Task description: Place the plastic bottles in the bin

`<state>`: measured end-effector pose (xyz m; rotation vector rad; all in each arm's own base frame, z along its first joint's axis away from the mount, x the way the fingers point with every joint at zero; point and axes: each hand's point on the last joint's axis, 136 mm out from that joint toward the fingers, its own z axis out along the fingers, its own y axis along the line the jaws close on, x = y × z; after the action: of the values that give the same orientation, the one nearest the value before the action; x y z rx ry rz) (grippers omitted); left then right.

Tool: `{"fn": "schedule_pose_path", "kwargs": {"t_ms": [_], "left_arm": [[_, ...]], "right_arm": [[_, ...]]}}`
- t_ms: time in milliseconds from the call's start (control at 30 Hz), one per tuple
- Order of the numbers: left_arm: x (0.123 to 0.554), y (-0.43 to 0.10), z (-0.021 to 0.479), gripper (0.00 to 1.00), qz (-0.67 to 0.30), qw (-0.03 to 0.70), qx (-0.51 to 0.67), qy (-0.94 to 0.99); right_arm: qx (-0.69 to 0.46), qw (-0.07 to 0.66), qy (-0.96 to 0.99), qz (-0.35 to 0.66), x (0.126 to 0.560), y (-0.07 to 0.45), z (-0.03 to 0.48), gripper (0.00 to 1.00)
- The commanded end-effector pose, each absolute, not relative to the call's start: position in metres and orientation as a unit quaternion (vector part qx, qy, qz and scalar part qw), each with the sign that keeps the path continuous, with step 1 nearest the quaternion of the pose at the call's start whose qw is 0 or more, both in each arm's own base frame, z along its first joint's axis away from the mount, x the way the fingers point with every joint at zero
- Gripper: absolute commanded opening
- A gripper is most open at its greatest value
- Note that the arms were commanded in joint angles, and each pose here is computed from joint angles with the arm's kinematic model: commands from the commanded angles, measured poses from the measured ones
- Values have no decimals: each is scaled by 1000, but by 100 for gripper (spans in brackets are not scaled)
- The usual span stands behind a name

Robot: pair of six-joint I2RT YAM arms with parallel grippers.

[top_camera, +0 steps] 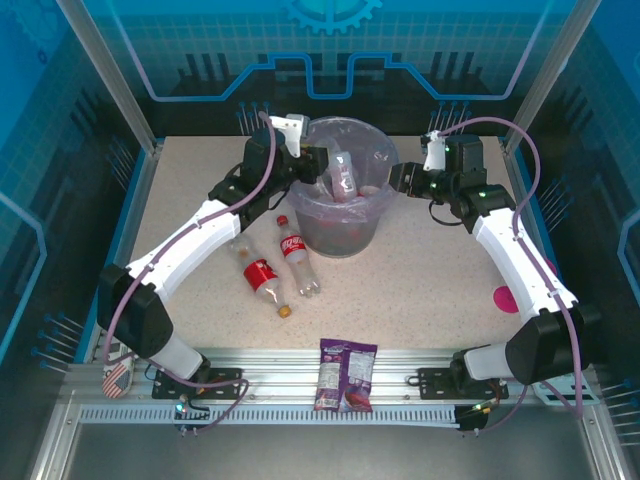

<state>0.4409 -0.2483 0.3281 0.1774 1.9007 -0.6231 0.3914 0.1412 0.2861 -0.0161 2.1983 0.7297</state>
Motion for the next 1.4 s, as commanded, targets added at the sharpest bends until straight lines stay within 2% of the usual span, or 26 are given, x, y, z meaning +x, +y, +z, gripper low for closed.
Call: {"fn": "schedule_pose_path", "kwargs": {"t_ms": [0, 167, 367, 500, 700, 800, 1000, 1100, 1267, 1367], "left_arm": [[437, -251, 280, 35, -253, 485, 65, 835], [446, -249, 262, 30, -240, 470, 61, 847], [459, -236, 256, 31, -235, 462, 40, 854], [461, -233, 284, 40, -242, 484, 47, 840], [459, -236, 330, 62, -248, 509, 75, 821], [457, -237, 352, 69, -252, 523, 85, 810], [438, -228, 411, 88, -264, 566, 89, 776], [424, -212, 434, 93, -255, 583, 72, 768], [400, -170, 438, 99, -208, 593, 31, 777], [390, -132, 399, 99, -168, 556, -23, 814]], "right_arm": [[-18, 405, 868, 286, 392, 144, 292, 42], [-16, 403, 868, 289, 392, 145, 290, 42], [-19, 407, 867, 288, 390, 144, 295, 42], [-19, 409, 865, 289, 389, 145, 297, 42], [-16, 410, 863, 296, 386, 146, 299, 43], [-15, 411, 862, 297, 384, 147, 300, 43], [-14, 410, 862, 297, 380, 150, 299, 43], [-13, 410, 863, 296, 379, 152, 298, 43], [-12, 411, 862, 297, 376, 155, 296, 43], [-14, 414, 860, 298, 371, 157, 298, 43]]}}
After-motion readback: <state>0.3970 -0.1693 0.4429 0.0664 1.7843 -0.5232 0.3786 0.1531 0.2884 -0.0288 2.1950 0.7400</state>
